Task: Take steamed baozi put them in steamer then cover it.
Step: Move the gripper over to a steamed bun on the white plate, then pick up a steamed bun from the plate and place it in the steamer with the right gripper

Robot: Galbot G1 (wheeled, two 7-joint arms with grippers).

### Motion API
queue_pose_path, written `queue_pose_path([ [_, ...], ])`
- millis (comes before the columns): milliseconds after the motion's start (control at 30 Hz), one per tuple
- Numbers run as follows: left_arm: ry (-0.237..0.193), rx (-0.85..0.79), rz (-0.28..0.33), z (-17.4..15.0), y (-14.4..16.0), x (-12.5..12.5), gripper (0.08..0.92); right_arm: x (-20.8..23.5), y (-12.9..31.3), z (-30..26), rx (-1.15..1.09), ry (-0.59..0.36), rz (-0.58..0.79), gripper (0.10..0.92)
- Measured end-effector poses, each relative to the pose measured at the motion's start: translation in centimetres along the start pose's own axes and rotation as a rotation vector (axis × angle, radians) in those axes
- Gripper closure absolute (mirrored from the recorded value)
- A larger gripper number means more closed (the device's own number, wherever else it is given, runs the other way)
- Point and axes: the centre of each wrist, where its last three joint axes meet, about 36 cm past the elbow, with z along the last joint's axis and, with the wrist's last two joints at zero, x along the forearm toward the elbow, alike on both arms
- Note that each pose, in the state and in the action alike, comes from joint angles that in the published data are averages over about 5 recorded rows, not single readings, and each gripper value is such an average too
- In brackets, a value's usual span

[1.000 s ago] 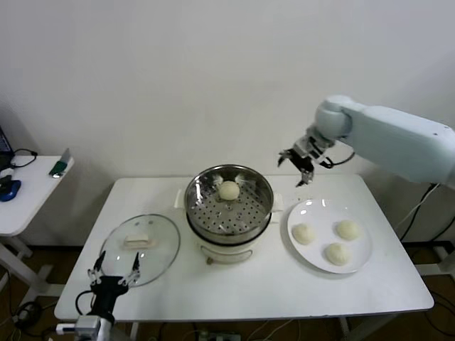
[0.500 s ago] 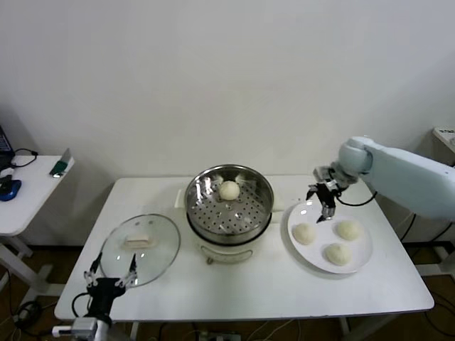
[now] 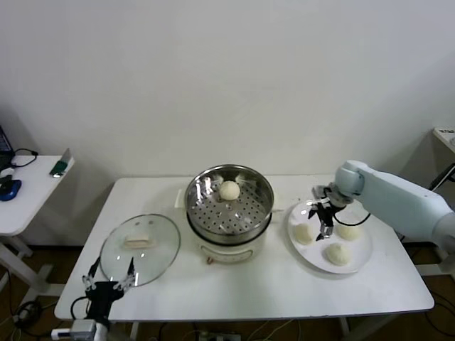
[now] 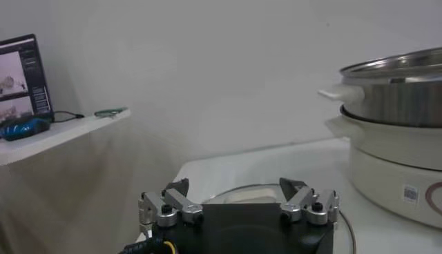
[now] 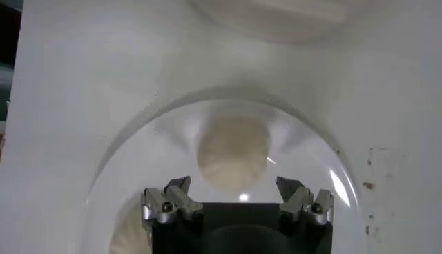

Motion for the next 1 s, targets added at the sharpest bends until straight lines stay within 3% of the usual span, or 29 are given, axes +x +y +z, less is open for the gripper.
queue_pose_path([
  [367, 0.008, 0.001, -0.004, 0.2, 0.0, -0.1, 0.177, -2.2, -0.4, -0.8, -0.008, -0.009, -0.011, 0.201],
  [1000, 0.013, 0.004, -0.002, 0.4, -0.1, 0.0, 0.177, -2.5, -0.7, -1.2, -0.003, -0.02, -0.017, 0.301],
])
